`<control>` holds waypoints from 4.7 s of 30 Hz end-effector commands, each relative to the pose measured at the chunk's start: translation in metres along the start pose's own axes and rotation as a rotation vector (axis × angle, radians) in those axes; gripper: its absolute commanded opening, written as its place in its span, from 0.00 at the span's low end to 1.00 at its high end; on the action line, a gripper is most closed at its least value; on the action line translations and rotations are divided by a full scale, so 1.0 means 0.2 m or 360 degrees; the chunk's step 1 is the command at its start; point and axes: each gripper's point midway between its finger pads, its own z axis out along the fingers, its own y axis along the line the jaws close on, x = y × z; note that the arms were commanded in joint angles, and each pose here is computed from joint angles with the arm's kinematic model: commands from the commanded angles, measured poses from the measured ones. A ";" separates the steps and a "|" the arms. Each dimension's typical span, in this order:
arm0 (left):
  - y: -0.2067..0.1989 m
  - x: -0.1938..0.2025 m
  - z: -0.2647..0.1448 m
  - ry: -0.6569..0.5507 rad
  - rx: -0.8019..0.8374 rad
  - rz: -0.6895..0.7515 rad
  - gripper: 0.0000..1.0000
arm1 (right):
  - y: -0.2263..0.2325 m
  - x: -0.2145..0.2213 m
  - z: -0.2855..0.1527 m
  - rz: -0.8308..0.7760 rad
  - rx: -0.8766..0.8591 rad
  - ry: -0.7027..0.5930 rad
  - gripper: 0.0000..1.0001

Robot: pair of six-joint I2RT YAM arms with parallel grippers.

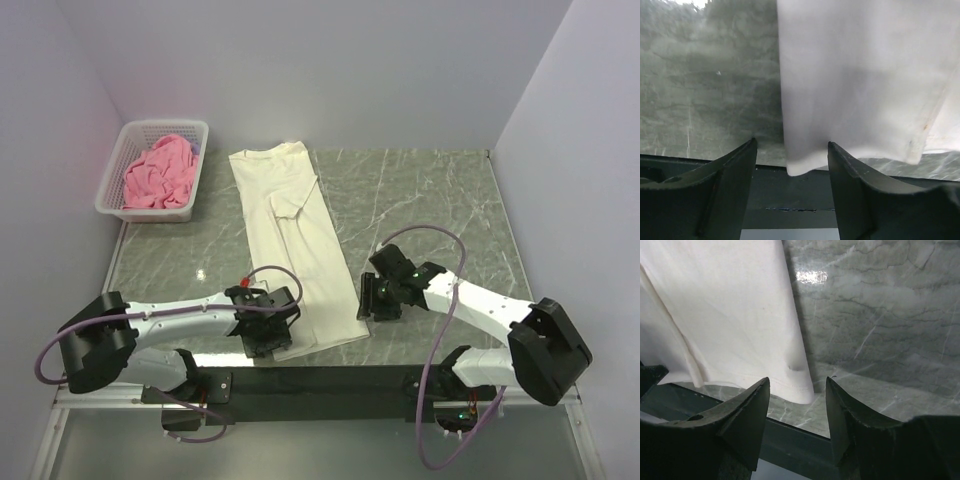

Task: Fold and stack the t-shirts
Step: Fold the tshirt

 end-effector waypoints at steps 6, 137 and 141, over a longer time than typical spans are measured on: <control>-0.02 0.11 0.00 0.0100 -0.0042 0.0054 0.58 | -0.03 0.04 0.04 -0.0003 0.0120 0.0056 0.55; 0.06 -1.33 0.00 -0.0885 -0.0011 -0.0409 0.01 | 0.36 -1.36 0.21 -0.0308 0.0141 -0.0403 0.00; 0.07 -1.33 0.03 -0.0875 -0.0035 -0.0402 0.01 | 0.35 -1.37 0.24 -0.0296 0.0145 -0.0395 0.00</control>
